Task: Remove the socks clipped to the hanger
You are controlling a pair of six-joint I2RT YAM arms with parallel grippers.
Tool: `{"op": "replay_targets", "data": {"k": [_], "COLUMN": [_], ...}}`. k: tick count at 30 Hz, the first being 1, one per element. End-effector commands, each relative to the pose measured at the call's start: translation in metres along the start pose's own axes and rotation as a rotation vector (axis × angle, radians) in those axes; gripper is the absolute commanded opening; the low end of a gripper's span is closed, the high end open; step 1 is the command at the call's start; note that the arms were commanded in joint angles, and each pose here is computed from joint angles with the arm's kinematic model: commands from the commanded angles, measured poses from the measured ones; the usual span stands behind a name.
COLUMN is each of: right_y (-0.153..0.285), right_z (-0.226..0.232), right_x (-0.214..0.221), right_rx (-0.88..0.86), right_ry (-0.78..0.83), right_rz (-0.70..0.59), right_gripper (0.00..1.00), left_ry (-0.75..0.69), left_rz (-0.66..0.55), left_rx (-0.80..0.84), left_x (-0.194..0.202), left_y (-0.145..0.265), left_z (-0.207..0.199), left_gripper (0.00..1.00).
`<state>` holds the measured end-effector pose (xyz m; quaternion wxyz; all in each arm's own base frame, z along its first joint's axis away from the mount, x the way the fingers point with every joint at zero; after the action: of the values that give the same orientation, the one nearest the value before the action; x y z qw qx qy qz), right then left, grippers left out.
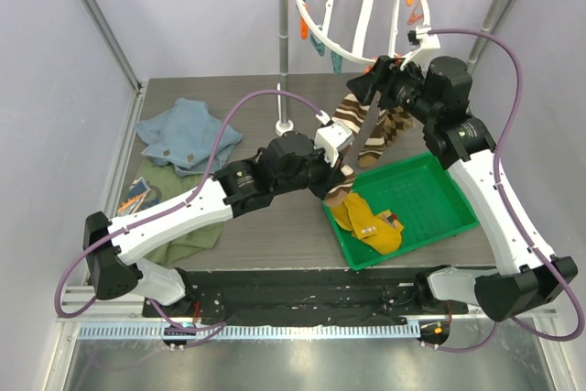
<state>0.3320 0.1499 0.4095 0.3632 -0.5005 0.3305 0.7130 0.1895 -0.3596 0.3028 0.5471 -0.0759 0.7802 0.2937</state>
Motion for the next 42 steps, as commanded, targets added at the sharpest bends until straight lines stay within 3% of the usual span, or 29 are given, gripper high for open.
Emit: {"op": "replay_targets", "data": {"k": [1,11,15,23,29,38,42], "right_y": [0.006,0.005,0.000,0.003,0.008,0.017,0.023], "right_z": [0.000,-0.011,-0.012,-0.013,-0.015,-0.017,-0.017], "right_x": [-0.032,-0.024,-0.023,-0.029,-0.029,-0.032,-0.036], "right_rx": [0.054,0.122,0.113,0.134,0.162,0.197,0.210], "right_ry": [0.077,0.079,0.079,0.093,0.085,0.079,0.081], "right_rz": [-0.095,-0.081,-0.073,-0.097,-0.100,-0.105,-0.116], "right_gripper": [0.72,0.71,0.64,0.68,0.63,0.70,0.63], "left_ry": [0.006,0.004,0.002,0.000,0.000,0.002,0.002], "left_rz": [-0.039,-0.052,-0.054,-0.059,-0.057,-0.054,-0.057], "left_rx": [0.033,0.038,0.034,0.022,0.012,0.010,0.012], "left_x": [-0.012,-0.014,-0.014,-0.015,-0.014,-0.014,-0.015], "left_y": [0.010,0.013,0.014,0.015,0.015,0.015,0.015], "left_z": [-0.006,-0.007,-0.006,-0.005,-0.003,-0.003,-0.004], "left_gripper": [0.00,0.00,0.00,0.00,0.00,0.00,0.00]}}
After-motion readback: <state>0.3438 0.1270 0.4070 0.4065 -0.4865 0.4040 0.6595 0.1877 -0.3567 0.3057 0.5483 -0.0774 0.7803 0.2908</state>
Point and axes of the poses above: each gripper's point midway between its finger pads, its own y axis back along the fingers, its own z axis along the line the jaws close on, x = y × z, the point moved 4 cm from there along y, back along the fingers, and after that the axes turned 5 degrees about y, right-handed, at the moved point
